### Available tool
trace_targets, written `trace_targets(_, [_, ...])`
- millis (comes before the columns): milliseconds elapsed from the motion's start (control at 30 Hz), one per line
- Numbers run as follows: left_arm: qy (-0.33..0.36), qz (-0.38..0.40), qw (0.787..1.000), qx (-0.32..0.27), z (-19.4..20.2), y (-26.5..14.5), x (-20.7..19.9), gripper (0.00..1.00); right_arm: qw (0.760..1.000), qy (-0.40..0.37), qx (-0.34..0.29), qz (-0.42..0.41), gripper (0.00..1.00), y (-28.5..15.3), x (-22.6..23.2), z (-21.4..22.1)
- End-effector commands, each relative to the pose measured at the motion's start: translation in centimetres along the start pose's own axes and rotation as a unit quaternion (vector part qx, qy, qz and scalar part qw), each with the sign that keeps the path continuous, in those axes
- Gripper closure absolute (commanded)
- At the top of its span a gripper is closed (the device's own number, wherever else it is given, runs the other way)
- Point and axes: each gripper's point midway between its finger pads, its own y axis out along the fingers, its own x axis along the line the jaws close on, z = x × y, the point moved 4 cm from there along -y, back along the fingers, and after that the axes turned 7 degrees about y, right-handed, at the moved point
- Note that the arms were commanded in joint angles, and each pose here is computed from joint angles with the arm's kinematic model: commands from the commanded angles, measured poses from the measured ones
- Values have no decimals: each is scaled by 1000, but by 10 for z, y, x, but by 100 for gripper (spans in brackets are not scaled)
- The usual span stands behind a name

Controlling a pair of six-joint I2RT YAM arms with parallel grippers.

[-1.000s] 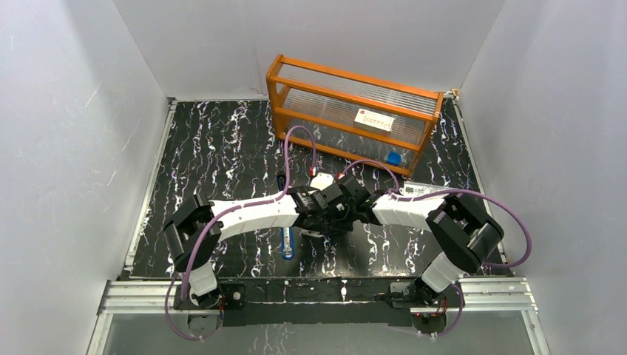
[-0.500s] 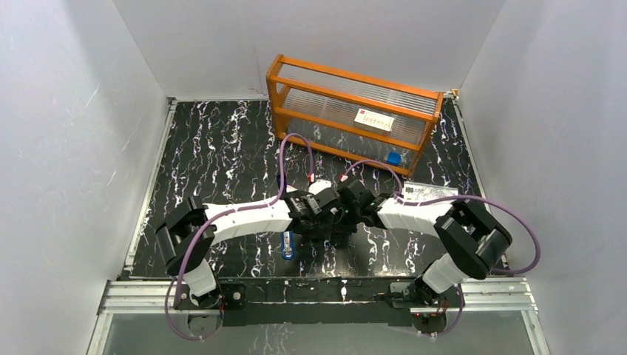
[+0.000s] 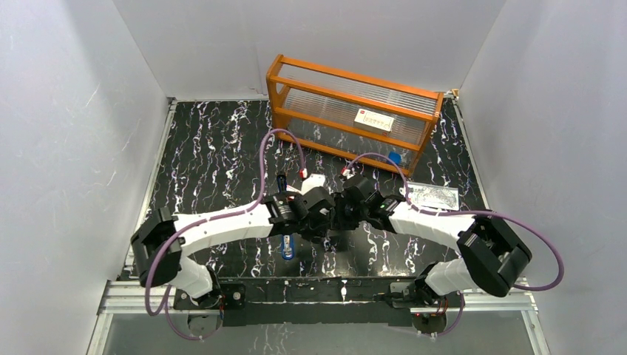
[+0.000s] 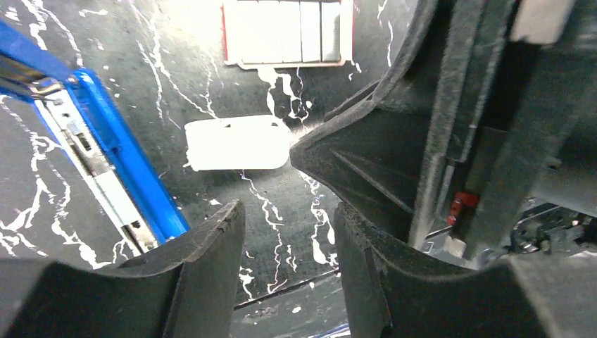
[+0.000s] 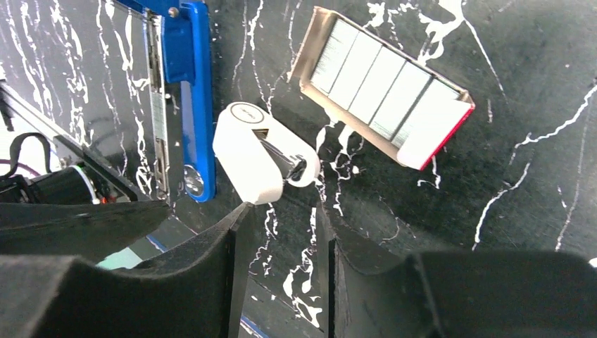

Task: Load the staples into the stapler

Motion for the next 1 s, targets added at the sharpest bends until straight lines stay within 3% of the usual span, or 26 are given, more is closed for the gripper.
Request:
trace_targets(0, [-47, -19, 995, -80, -25, -24, 14, 52, 997, -17, -17, -68, 53, -4, 40, -18])
trace_targets(200, [-79, -34, 994, -75, -21, -22, 37, 51, 999, -7, 20, -34, 54, 15, 34, -15])
trace_targets(367, [-85, -36, 994, -63, -16, -18, 44, 51, 999, 1, 36, -11, 61, 18, 25, -9])
trace_targets(667, [-99, -35, 993, -49, -9, -14, 53, 51, 999, -2, 45, 15, 58, 10, 13, -1])
trace_targets(967, [-109, -31, 993, -41, -7, -11, 61, 51, 995, 11, 69, 77, 66, 17, -1, 1])
